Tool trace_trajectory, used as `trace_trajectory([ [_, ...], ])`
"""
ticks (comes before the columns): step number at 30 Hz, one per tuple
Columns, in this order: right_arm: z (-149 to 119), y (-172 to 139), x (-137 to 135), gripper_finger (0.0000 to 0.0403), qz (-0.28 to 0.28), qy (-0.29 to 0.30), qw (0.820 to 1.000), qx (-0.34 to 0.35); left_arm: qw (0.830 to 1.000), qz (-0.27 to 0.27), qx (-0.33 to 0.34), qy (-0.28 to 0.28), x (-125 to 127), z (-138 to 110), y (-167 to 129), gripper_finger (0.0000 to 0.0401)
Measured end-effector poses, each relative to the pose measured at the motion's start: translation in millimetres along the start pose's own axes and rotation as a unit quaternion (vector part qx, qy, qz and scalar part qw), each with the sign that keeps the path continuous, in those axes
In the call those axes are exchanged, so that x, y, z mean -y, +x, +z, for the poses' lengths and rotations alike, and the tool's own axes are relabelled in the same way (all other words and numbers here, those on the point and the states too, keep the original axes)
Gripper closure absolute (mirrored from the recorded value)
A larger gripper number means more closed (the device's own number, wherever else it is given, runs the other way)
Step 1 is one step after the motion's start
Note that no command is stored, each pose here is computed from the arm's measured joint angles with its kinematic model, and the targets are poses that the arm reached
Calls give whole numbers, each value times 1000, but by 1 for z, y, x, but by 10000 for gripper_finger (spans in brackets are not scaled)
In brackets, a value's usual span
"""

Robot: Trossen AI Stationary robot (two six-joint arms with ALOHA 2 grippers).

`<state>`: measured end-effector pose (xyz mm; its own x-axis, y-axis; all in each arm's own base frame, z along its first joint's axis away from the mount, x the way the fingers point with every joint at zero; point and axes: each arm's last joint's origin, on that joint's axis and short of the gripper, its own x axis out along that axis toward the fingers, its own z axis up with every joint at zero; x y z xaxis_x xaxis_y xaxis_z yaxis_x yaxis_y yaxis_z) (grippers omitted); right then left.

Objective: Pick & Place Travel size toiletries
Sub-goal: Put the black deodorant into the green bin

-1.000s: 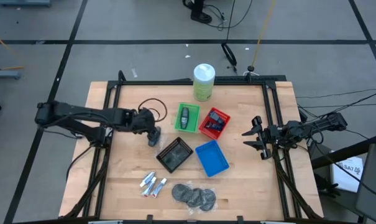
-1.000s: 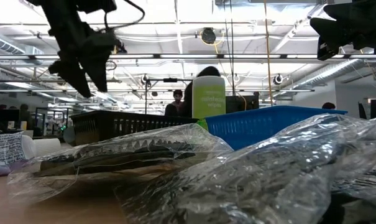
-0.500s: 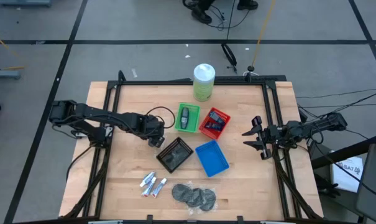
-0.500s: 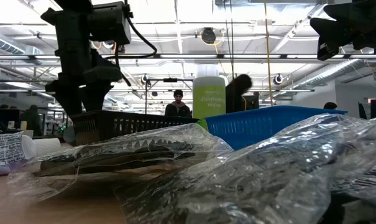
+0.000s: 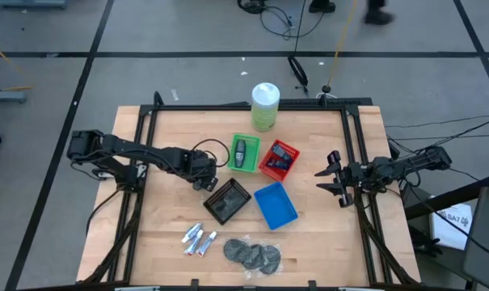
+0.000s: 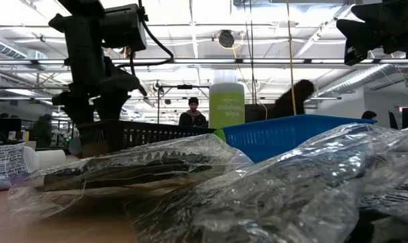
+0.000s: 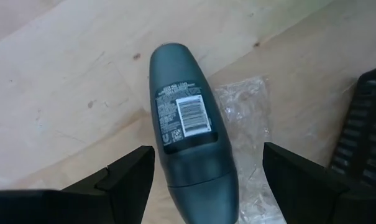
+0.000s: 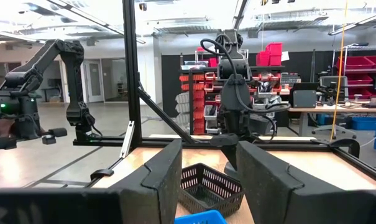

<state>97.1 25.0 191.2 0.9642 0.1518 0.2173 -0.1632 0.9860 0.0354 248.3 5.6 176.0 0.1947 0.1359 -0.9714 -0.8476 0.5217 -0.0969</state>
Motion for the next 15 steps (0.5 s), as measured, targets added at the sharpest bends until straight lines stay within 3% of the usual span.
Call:
trace_trajectory([
  [15, 0, 0, 0, 261, 0, 0, 1000, 2, 997, 57, -42, -14, -1, 5, 37, 107],
])
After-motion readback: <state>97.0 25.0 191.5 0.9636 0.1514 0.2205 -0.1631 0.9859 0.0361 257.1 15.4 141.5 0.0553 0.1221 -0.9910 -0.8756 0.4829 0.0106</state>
